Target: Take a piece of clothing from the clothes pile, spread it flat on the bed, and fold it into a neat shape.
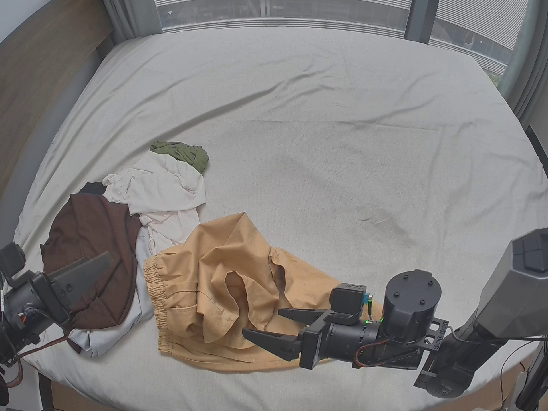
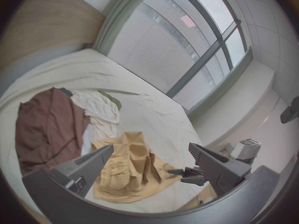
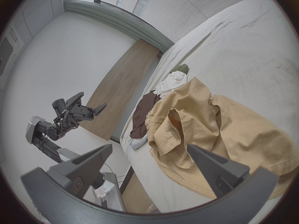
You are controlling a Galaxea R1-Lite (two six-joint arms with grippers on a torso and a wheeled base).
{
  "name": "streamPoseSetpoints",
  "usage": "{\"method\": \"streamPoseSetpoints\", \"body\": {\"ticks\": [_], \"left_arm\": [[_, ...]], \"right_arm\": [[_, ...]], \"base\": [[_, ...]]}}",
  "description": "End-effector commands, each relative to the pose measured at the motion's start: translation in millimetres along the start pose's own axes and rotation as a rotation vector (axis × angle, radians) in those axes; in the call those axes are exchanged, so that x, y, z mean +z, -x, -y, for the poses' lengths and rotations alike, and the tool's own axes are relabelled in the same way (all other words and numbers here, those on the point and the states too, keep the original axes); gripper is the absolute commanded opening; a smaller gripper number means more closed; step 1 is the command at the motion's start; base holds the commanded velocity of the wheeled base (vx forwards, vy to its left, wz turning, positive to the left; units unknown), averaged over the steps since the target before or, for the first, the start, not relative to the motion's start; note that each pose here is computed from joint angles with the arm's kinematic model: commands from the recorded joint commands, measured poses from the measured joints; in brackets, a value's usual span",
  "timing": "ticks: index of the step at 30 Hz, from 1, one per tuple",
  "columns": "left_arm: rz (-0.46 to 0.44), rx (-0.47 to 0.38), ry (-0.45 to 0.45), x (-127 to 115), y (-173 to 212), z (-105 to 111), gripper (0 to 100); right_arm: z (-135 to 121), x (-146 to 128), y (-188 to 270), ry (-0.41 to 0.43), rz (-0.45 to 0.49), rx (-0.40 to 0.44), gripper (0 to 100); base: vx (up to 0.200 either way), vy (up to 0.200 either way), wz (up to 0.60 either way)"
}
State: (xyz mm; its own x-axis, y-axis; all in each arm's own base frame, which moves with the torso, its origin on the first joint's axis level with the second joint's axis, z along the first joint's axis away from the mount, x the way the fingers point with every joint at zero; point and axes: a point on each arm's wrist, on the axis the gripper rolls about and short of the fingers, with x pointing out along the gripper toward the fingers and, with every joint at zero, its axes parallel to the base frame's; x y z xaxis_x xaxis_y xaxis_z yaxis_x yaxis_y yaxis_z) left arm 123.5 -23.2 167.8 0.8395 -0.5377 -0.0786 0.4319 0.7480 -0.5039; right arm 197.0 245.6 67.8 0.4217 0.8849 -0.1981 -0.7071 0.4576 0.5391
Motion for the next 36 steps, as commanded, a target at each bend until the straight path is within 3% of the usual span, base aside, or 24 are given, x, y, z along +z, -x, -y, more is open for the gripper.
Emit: {"method": "streamPoseSetpoints", "body": {"ticks": [1,11,20,25,36], "left_arm": [[-0.109,-0.047,0.049,-3,-25,-20,100],[-0.218,0.026,0.084,-26,-44,-51,100],[-0.174,0.019,0.049,-33,-75,-85,100],[-0.190,-0.021,0.051,-48,-80,-95,100],[-0.211,0.003,0.060,-57,-82,-106,100]], "right_arm": [[3,-2,-3,-0.006,-0.003,-0.010,100],[7,0,-1,-0.008,0.009,-0.022,100],[11,-1,-4,-0.009,0.010,-0.027,100],[12,0,-3,-0.014,0.017,-0.032,100],[14,-1,-2,-0.020,0.017,-0.037,100]], "base": [[0.000,0.000,0.00],[0.000,0.000,0.00],[0.000,0.000,0.00],[0.000,0.000,0.00],[0.000,0.000,0.00]]}}
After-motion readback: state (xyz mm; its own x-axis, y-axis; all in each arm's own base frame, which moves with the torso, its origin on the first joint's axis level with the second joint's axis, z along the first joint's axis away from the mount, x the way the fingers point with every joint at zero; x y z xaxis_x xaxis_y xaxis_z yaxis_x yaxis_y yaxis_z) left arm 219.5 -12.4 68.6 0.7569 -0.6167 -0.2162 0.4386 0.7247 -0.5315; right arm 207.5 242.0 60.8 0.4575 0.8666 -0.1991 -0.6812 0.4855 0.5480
